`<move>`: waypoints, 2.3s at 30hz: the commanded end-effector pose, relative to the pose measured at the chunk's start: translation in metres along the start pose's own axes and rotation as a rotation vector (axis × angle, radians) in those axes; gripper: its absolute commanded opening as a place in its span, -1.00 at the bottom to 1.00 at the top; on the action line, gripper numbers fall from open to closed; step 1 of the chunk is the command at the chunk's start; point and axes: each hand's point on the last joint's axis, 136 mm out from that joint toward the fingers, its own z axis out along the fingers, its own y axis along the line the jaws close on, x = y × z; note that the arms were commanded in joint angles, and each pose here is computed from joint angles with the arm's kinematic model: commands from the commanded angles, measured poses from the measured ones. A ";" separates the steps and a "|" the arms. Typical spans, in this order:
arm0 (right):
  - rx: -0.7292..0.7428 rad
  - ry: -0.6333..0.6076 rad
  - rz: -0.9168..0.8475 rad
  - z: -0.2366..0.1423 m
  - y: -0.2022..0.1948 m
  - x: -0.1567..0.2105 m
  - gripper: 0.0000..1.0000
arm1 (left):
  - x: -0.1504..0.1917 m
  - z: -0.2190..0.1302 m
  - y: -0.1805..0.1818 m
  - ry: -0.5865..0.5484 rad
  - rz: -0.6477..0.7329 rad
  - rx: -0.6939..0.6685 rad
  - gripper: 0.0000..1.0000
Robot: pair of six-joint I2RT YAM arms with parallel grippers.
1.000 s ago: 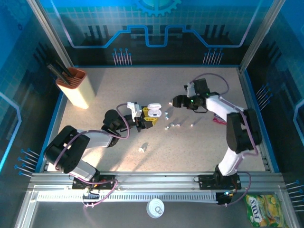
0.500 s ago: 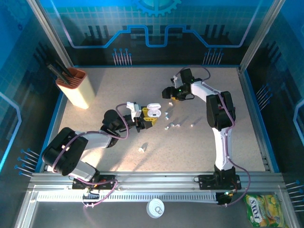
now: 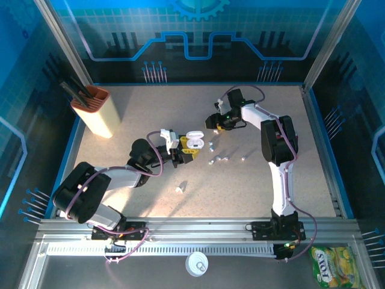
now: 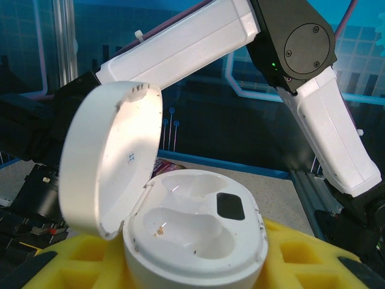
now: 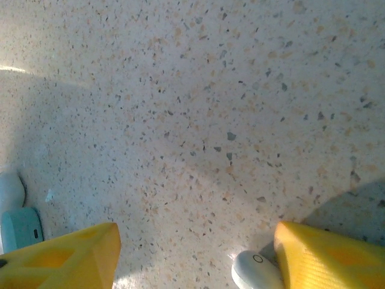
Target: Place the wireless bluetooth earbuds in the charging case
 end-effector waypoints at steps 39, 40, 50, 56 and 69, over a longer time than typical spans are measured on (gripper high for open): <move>-0.057 0.049 0.115 -0.002 0.000 0.028 -0.50 | 0.000 0.002 0.005 -0.014 0.011 0.004 -0.22; -0.058 0.050 0.115 -0.001 0.000 0.028 -0.50 | 0.000 0.002 0.004 -0.014 0.011 0.004 -0.22; -0.022 0.069 0.136 0.008 -0.006 0.030 -0.56 | 0.002 0.000 0.004 -0.013 0.010 0.002 -0.22; 0.010 0.022 0.122 -0.005 -0.003 0.023 -0.61 | 0.003 0.000 0.004 -0.012 0.018 -0.003 -0.22; 0.342 -0.172 0.063 -0.087 -0.001 0.035 -0.62 | 0.005 -0.003 0.006 -0.003 0.030 -0.016 -0.23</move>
